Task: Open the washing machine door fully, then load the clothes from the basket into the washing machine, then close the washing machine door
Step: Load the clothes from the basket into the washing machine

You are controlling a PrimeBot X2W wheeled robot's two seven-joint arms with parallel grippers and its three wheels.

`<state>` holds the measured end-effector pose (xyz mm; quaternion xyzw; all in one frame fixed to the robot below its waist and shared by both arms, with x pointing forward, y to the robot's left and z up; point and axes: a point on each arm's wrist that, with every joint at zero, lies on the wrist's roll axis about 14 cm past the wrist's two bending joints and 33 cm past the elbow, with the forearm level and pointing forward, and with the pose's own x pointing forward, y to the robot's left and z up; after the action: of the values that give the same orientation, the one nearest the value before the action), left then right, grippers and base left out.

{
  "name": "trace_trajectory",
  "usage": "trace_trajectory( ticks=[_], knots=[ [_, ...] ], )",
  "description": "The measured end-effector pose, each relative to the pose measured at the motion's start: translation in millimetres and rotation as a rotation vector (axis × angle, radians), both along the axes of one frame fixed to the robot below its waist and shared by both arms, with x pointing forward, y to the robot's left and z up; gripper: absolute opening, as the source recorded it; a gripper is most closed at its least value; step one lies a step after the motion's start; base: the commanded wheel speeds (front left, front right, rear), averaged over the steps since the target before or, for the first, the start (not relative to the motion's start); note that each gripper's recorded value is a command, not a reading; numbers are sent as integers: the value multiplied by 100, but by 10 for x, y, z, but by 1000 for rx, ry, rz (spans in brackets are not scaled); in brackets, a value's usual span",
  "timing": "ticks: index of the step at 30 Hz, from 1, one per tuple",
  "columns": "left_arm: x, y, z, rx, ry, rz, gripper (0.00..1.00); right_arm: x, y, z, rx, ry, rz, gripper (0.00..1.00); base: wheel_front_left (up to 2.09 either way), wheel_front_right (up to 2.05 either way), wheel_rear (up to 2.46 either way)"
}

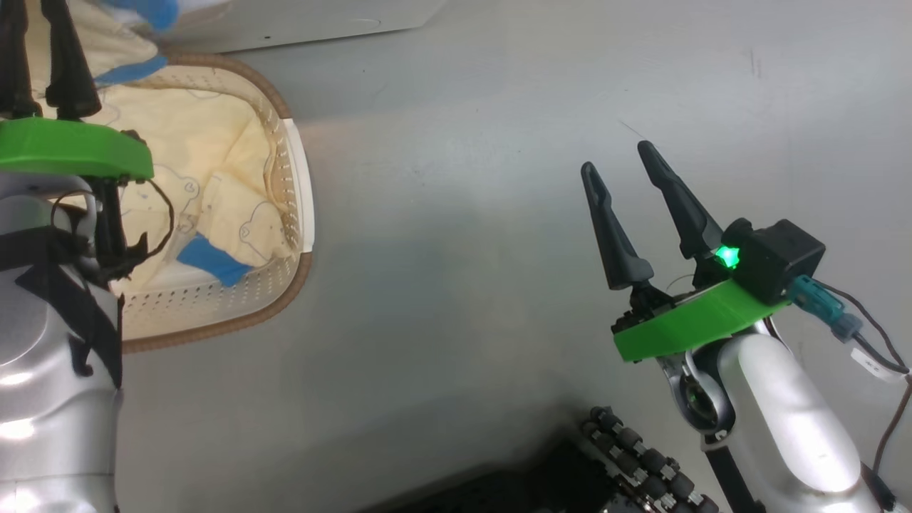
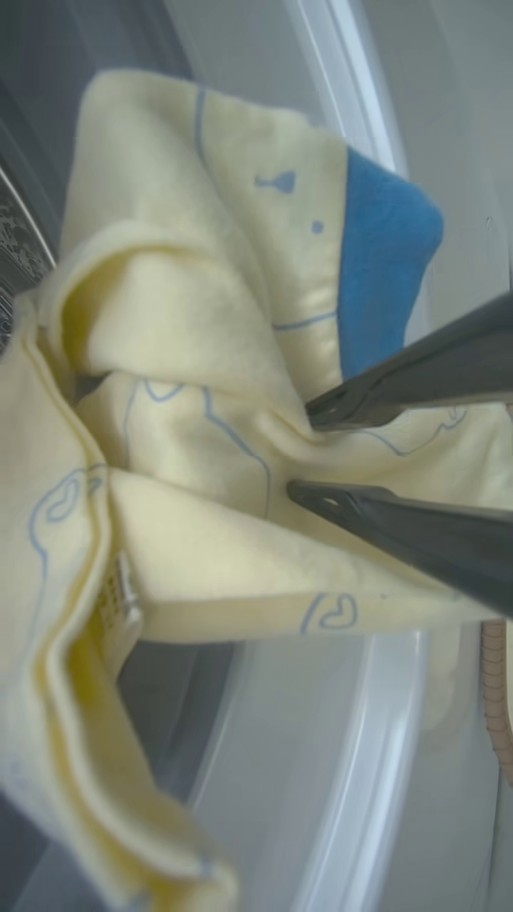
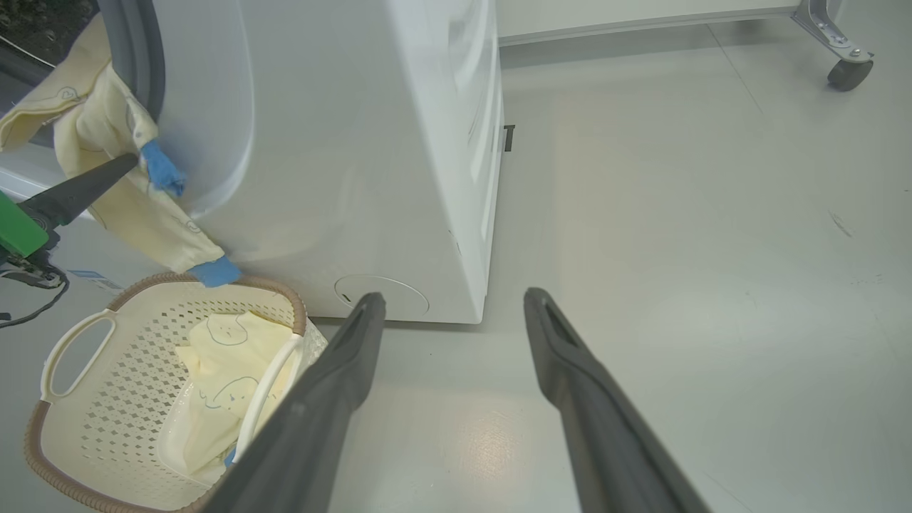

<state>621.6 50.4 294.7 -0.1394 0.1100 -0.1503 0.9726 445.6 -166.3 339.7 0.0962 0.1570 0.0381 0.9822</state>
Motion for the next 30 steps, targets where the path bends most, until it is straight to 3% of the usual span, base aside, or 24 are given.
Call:
trace_trajectory(
  ticks=[3, 7, 8, 30],
  knots=[
    [4, 13, 13, 3, -3, 3, 33, 4, 10, 1, 2, -1, 2, 100, 0, 0, 0],
    [10, 31, 34, 9, -10, 4, 4, 9, 21, 5, 4, -3, 5, 100, 0, 0, 0],
    [11, 33, 46, 9, -13, 5, 0, 11, 25, 8, 5, -4, 6, 100, 0, 0, 0],
    [-98, 66, 421, 52, -88, -34, 0, 55, 103, 141, 36, -40, 15, 100, 0, 0, 0]
  ],
)
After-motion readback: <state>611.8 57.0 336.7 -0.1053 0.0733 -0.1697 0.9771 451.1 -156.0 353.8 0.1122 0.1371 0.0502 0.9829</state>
